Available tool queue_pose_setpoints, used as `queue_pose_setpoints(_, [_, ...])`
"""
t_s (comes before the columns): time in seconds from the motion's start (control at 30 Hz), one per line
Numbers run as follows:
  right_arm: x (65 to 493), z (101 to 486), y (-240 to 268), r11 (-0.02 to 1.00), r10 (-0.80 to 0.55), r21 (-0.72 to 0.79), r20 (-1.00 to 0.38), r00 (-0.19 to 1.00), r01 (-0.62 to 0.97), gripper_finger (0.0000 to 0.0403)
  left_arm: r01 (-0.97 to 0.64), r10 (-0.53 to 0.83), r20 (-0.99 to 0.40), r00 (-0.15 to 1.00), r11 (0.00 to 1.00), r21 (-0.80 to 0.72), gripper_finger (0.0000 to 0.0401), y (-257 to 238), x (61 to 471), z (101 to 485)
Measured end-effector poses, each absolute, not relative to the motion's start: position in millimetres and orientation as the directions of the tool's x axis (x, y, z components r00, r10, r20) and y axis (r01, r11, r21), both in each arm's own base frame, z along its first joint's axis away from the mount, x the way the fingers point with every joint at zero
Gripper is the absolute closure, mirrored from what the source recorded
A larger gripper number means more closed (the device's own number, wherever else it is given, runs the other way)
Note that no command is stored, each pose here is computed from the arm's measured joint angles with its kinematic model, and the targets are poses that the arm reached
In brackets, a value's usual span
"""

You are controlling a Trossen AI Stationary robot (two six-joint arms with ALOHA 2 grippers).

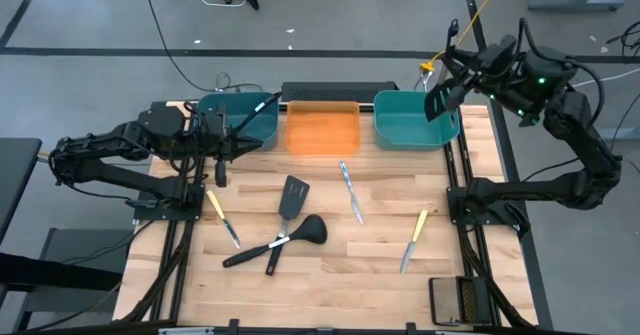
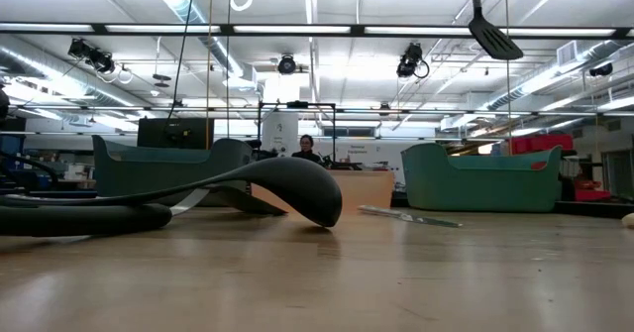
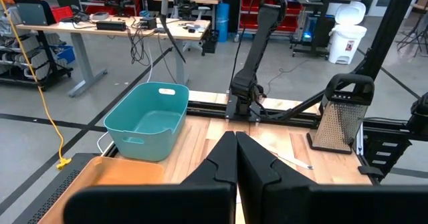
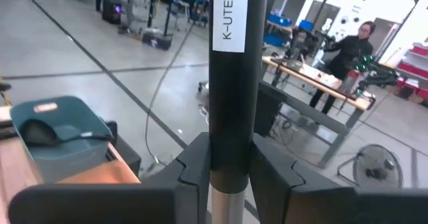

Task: Pick & Place Kitchen Items
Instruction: Put the black spatula into the green bin

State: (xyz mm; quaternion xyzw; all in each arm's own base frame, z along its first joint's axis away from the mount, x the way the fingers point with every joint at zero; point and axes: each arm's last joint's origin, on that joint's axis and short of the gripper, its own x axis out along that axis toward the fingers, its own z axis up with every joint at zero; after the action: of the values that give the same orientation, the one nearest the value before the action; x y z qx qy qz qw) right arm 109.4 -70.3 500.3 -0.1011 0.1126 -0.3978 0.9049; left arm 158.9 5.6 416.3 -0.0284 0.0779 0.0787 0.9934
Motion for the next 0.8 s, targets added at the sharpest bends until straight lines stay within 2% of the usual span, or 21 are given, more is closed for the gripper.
queue_pose_setpoints(0.33, [128.4, 485.2, -97.3, 0.678, -0.734, -0.330, -0.253, 0.631, 0.657, 0.0319, -0.161, 0.151, -0.159, 0.976, 0.985, -0.053, 0.0401, 5.5, 158.9, 416.3])
queue_pose_setpoints(0.8, [119.5, 482.4, -118.2, 0.592, -0.804, -0.283, -0.272, 0.528, 0.755, 0.0318, -0.166, 0.154, -0.159, 0.975, 0.984, -0.070, 0.0401, 5.6, 158.9, 416.3])
